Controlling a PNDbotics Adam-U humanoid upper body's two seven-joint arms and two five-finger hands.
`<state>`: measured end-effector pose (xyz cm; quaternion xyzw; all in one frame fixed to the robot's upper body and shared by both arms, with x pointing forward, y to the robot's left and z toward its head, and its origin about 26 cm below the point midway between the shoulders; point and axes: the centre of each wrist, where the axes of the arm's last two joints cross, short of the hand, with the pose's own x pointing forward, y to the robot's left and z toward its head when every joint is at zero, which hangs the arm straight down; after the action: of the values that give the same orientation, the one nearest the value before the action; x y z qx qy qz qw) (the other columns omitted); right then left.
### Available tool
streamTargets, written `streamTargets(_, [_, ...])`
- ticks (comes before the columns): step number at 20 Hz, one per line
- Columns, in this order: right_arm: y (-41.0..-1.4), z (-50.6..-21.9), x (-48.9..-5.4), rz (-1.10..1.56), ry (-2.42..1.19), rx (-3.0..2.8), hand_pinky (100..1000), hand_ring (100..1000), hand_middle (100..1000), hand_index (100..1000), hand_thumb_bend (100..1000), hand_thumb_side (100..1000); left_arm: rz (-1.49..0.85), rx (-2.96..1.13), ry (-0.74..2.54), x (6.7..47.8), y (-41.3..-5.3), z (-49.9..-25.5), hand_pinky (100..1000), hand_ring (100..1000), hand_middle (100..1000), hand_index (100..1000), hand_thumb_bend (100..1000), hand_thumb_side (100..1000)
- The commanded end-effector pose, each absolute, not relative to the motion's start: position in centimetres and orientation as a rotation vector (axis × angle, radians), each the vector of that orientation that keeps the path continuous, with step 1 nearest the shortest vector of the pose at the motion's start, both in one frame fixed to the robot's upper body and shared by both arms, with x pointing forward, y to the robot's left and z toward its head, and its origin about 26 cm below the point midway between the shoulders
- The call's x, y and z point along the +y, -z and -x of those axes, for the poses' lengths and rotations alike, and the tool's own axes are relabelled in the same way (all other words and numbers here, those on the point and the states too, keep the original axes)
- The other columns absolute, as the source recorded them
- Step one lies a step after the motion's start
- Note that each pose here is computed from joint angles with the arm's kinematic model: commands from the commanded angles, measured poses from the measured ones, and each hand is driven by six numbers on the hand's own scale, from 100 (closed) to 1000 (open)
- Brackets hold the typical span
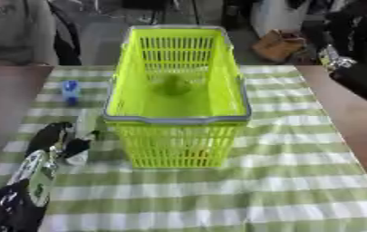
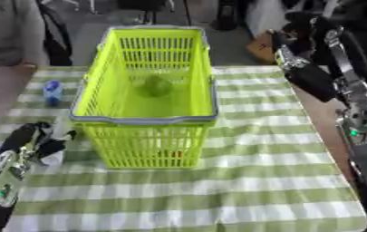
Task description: Pick up objects on the table and place them in the box.
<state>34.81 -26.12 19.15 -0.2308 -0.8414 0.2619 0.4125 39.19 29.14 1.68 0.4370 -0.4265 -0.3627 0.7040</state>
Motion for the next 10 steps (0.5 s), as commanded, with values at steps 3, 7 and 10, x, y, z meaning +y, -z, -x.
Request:
streamTargets(3, [-20.0,-34.8,-26.4,0.597,-0.668,-2.136,612,570,712,862,291,605,-0.964,-0.988,0.776,29.3,-2.3,-39.4,149,583,521,779,190,327])
streamTargets(7, [-20.0,-34.8,-26.4,0.597,-0.668,-2.136,612,570,712,862,290,605,-0.997,-0.995,0.848,29.7,-3.5,-39.8,100,521,437,646,100,175])
streamTargets(10, [-20.0,-34.8,-26.4,0.597,-0.67,-2.136,612,570,712,862,290,605,-1.04,-0.987,0.953,30.1,-5.0,-40.2,100,464,410,539,113,100])
